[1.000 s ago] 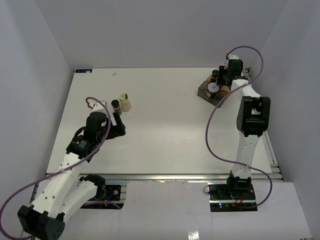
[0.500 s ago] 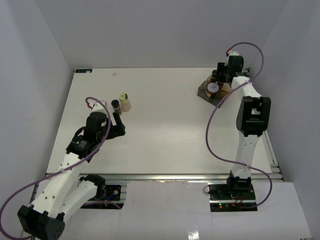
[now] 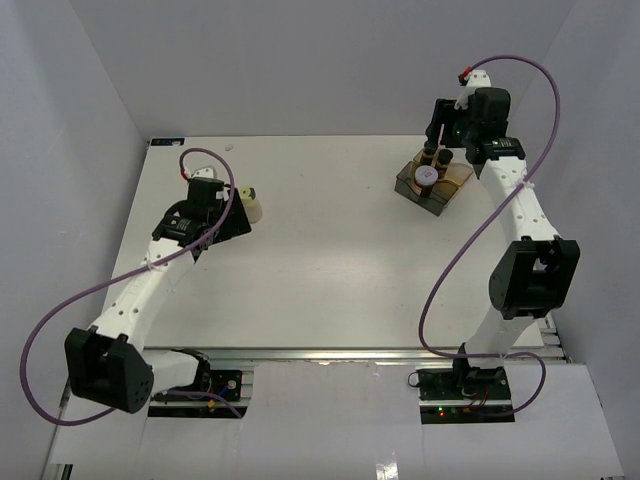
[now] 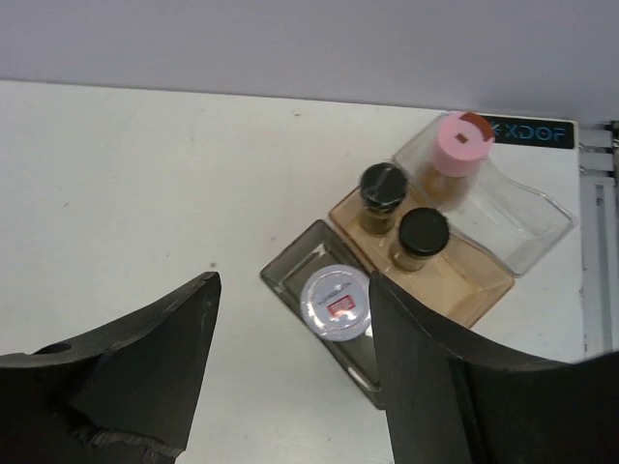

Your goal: Organize the condiment bottles

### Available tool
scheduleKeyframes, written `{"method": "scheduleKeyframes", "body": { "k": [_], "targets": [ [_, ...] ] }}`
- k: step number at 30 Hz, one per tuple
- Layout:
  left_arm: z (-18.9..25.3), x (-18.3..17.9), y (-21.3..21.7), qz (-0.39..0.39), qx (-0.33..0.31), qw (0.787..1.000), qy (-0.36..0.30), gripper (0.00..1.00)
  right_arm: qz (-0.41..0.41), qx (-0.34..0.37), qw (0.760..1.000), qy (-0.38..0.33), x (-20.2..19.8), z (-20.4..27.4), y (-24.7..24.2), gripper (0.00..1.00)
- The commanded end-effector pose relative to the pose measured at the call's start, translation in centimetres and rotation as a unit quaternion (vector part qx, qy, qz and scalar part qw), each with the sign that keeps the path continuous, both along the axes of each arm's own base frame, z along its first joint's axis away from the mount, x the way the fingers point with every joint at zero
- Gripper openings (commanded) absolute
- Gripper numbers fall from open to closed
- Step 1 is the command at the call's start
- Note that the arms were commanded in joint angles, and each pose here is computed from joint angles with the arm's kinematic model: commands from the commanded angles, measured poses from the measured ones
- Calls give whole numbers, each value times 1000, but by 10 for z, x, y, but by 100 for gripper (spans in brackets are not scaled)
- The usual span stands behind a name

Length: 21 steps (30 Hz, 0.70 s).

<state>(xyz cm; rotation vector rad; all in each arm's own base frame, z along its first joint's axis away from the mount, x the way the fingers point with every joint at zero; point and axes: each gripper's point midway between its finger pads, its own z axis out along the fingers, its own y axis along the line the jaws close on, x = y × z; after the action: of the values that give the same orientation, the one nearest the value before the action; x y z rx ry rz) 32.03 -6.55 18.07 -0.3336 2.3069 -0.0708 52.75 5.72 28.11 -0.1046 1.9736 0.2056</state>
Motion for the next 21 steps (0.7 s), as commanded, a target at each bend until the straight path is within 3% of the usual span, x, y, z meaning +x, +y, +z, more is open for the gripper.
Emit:
{"method": "scheduleKeyframes", "body": {
  "k": [1,5,9,21],
  "targets": [
    [34,32,-7,-16,-46,998,-29,95,116,26,993,-11,-24,7,61,69],
    [31,51,2,-1,-61,998,-23,89,191,25,981,-9,-30,16,122,69],
    [23,63,6,-9,-39,999,-11,87,225,27,974,-6,-43,13,153,69],
    [-24,97,18,13,11,999,38,79,225,25,974,-31,-67,26,151,69]
  ]
}}
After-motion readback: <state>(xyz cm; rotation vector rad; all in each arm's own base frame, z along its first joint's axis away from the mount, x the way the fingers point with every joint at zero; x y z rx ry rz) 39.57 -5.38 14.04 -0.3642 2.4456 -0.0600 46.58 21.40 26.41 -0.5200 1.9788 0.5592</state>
